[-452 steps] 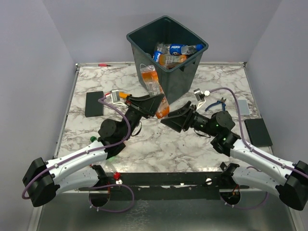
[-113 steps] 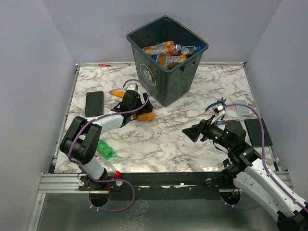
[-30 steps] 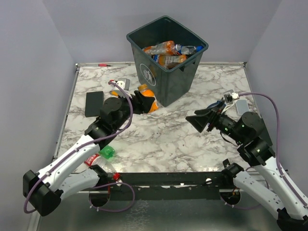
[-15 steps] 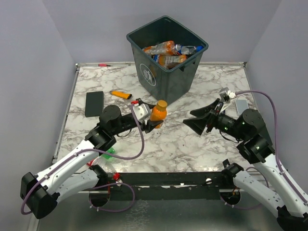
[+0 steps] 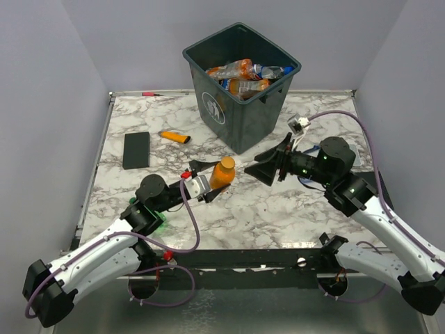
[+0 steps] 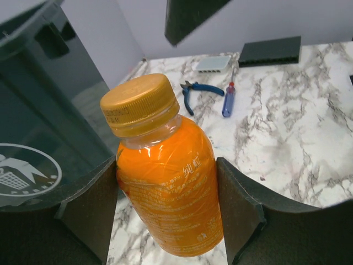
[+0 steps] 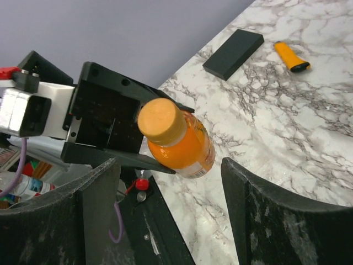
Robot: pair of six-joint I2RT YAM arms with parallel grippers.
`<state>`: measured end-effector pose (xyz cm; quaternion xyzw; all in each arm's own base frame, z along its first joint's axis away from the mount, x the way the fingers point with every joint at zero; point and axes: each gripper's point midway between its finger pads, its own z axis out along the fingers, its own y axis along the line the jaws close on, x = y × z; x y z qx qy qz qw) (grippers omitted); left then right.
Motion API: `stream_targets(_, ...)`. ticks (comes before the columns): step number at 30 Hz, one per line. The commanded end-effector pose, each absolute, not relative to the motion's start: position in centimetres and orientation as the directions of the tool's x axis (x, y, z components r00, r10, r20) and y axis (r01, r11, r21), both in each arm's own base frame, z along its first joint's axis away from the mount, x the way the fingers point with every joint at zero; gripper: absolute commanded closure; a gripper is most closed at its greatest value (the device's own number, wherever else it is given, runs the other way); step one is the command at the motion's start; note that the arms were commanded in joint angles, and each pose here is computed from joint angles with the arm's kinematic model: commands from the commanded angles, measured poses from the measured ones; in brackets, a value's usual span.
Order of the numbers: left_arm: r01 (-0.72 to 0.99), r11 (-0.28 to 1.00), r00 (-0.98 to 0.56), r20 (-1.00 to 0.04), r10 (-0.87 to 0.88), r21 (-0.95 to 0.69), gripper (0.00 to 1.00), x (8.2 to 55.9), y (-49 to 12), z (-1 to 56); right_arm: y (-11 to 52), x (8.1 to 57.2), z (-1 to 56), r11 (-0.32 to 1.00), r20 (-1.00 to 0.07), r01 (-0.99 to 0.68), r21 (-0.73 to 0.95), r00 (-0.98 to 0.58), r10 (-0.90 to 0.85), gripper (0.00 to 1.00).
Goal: Put the plastic bottles in the bin
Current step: Place the plastic bottle in the trash bin.
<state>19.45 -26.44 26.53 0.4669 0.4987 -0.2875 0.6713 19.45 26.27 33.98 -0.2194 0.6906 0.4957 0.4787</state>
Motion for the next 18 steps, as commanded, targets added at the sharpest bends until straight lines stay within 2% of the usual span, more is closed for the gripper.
stream_targets(1, 0.815, 0.436, 0.399, -0.915, 0.056, 0.382, 0.60, 19.8, -26.2, 27.9, 28.0, 20.1, 34.8, 0.441, -0.898, -0.784, 0.436, -0.409, 0.161, 0.23)
stream_targets(7, 0.814, 0.442, 0.397, -0.916, 0.050, 0.377, 0.61, 19.8, -26.3, 27.9, 29.9, 20.5, 33.1, 0.462, -0.879, -0.753, 0.468, -0.451, 0.154, 0.29)
stream_targets(14, 0.800, 0.455, 0.420, -0.907, 0.042, 0.391, 0.60, 19.5, -25.9, 28.2, 32.2, 20.1, 33.0, 0.400, -0.865, -0.771, 0.495, -0.480, 0.146, 0.30)
stream_targets(18, 0.800, 0.457, 0.420, -0.907, 0.035, 0.388, 0.60, 19.5, -25.9, 28.3, 33.3, 20.5, 32.7, 0.411, -0.872, -0.774, 0.481, -0.473, 0.128, 0.31)
